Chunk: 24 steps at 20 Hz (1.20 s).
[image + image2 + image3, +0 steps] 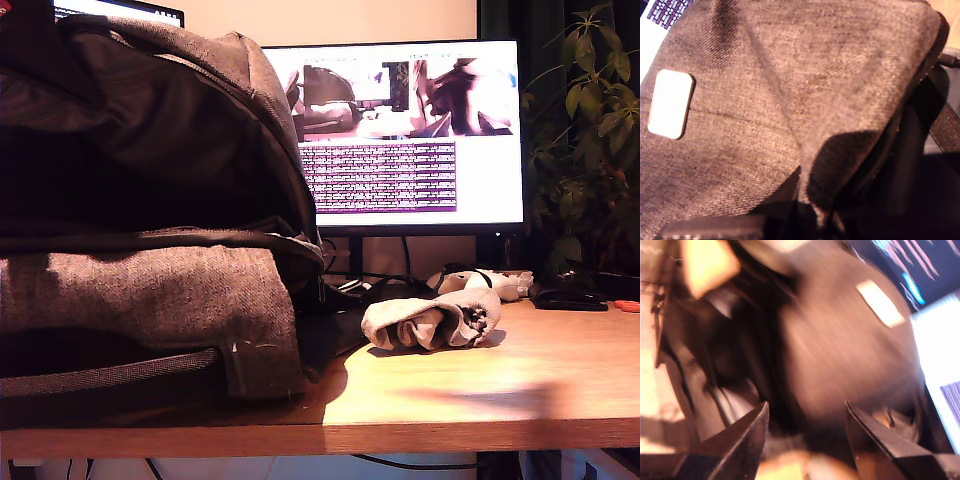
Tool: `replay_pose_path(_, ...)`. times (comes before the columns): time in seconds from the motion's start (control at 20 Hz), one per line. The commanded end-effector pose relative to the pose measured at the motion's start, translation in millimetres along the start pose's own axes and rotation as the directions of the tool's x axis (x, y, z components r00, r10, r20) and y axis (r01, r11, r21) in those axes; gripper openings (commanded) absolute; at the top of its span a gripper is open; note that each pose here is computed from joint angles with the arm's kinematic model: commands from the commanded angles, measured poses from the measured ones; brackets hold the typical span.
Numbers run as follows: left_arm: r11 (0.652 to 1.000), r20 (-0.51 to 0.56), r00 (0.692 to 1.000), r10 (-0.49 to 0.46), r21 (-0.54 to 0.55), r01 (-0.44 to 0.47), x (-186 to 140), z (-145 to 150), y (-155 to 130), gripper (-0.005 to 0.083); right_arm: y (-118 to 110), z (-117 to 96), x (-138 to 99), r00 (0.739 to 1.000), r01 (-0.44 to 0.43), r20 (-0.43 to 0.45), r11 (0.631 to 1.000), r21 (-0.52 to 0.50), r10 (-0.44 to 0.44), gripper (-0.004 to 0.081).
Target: Pack the pair of socks inside the grey Google backpack
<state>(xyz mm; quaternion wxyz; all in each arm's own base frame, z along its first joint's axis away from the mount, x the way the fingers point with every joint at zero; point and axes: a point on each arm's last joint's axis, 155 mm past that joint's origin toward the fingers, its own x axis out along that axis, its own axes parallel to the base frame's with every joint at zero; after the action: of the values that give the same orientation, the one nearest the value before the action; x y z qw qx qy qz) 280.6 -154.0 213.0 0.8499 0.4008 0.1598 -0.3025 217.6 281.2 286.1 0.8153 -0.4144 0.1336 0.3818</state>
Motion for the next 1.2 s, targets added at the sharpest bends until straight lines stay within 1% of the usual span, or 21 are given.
replay_pose_path(0.0,1.000,0.007,1.000,0.012,-0.002,-0.012,1.1,3.1,4.5,-0.0024,-19.9,-33.3,9.2,0.993,0.044,-0.118,0.992,0.118,-0.029,0.0404)
replay_pose_path(0.05,1.000,0.007,1.000,0.012,-0.002,-0.012,1.1,3.1,4.5,-0.0024,-35.7,-52.2,10.7,0.982,0.094,-0.177,0.979,0.183,-0.061,0.0404)
replay_pose_path(0.1,1.000,0.007,1.000,0.012,-0.002,-0.012,1.1,3.1,4.5,-0.0024,-54.2,-71.9,11.1,0.967,0.159,-0.235,0.953,0.256,-0.098,0.0405)
replay_pose_path(0.15,1.000,0.007,1.000,0.011,-0.002,-0.011,1.1,3.1,4.5,-0.0024,-71.5,-88.2,11.3,0.952,0.221,-0.277,0.919,0.327,-0.130,0.0405)
replay_pose_path(0.2,1.000,0.007,1.000,0.011,-0.002,-0.011,1.1,3.1,4.5,-0.0024,-86.3,-99.0,11.5,0.940,0.273,-0.302,0.884,0.380,-0.160,0.0405)
replay_pose_path(0.25,1.000,0.007,1.000,0.011,-0.002,-0.011,1.1,3.1,4.5,-0.0024,-98.0,-106.1,10.6,0.930,0.311,-0.316,0.858,0.408,-0.186,0.0404)
replay_pose_path(0.3,1.000,0.007,1.000,0.012,-0.002,-0.012,1.1,3.1,4.5,-0.0024,-106.0,-112.4,9.4,0.922,0.337,-0.330,0.837,0.431,-0.202,0.0404)
replay_pose_path(0.35,1.000,0.007,1.000,0.012,-0.002,-0.012,1.1,3.1,4.5,-0.0024,-113.1,-121.9,7.4,0.911,0.368,-0.354,0.807,0.463,-0.212,0.0404)
replay_pose_path(0.45,1.000,0.007,1.000,0.012,-0.002,-0.012,1.1,3.2,4.5,-0.0024,-121.8,-136.0,5.6,0.893,0.403,-0.391,0.783,0.474,-0.222,0.0402)
replay_pose_path(0.55,1.000,0.007,1.000,0.012,-0.002,-0.012,1.1,3.2,4.5,-0.0024,-125.0,-147.4,5.4,0.882,0.421,-0.420,0.760,0.495,-0.214,0.0382)
replay_pose_path(0.6,1.000,0.007,1.000,0.012,-0.002,-0.012,1.1,3.2,4.5,-0.0024,-125.4,-151.0,5.7,0.881,0.420,-0.426,0.755,0.504,-0.206,0.0382)
replay_pose_path(0.75,1.000,0.008,1.000,0.011,-0.002,-0.011,1.1,3.3,4.5,-0.0024,-119.9,-158.7,9.5,0.894,0.385,-0.423,0.734,0.559,-0.146,0.0382)
replay_pose_path(0.8,1.000,0.008,1.000,0.012,-0.002,-0.012,1.1,3.3,4.5,-0.0024,-114.6,-157.7,13.4,0.907,0.349,-0.406,0.734,0.582,-0.110,0.0382)
replay_pose_path(0.85,1.000,0.008,1.000,0.012,-0.002,-0.012,1.1,3.3,4.5,-0.0024,-107.8,-158.5,16.0,0.915,0.316,-0.398,0.737,0.597,-0.071,0.0382)
replay_pose_path(0.9,1.000,0.008,1.000,0.011,-0.002,-0.011,1.1,3.3,4.5,-0.0024,-101.8,-161.2,18.4,0.916,0.294,-0.400,0.738,0.607,-0.037,0.0382)
replay_pose_path(1.05,1.000,0.014,1.000,0.005,-0.002,-0.005,1.1,4.4,3.2,-0.0024,-92.8,-174.7,30.2,0.901,0.273,-0.433,0.741,0.614,0.026,0.0382)
replay_pose_path(1.1,1.000,0.015,1.000,0.003,-0.002,-0.003,1.1,4.6,2.9,-0.0024,-93.4,-176.0,35.7,0.901,0.260,-0.434,0.762,0.593,0.030,0.0382)
replay_pose_path(1.15,1.000,0.017,1.000,0.000,-0.002,0.000,1.1,5.1,2.4,-0.0024,-96.2,-175.0,41.8,0.904,0.245,-0.427,0.792,0.559,0.022,0.0382)
